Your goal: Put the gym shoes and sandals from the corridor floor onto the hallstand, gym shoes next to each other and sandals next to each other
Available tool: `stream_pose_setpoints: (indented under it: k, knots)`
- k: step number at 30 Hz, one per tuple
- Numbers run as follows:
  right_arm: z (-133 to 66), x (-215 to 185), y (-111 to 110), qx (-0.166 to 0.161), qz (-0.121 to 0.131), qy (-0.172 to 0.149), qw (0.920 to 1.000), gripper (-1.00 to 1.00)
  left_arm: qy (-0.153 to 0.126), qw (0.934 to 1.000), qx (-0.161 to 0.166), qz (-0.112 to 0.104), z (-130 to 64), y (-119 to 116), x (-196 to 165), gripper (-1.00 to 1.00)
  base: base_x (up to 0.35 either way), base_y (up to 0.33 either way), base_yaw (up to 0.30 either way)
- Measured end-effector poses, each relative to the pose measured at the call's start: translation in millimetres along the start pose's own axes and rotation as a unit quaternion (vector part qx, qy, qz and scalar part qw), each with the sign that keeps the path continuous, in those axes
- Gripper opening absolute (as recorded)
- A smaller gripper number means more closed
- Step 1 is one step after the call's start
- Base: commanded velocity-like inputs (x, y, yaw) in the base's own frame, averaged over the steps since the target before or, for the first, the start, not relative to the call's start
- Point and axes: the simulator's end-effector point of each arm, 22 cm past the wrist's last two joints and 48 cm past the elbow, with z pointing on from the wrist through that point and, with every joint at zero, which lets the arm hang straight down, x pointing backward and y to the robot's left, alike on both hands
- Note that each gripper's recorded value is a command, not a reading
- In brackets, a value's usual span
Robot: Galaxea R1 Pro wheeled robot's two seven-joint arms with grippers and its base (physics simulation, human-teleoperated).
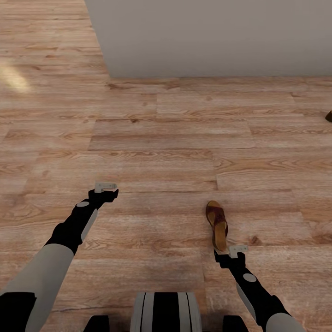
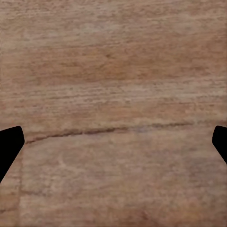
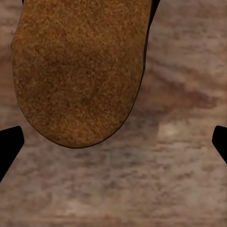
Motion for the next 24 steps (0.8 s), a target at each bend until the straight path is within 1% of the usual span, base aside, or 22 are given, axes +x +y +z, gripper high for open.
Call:
stream_pose_setpoints:
  k: [12,24]
  knots:
    - [0.0,0.1,0.0,0.000,0.000,0.000,1.0000,1.00,0.000,1.0000,0.000,0.001,0.0,-0.1,0.6,1.00,0.000,0.000,0.000]
    - [0.0,0.1,-0.2,0.000,0.000,0.000,1.0000,1.00,0.001,1.0000,-0.003,0.001,0.0,1.1,0.8,1.00,0.037,0.014,0.000]
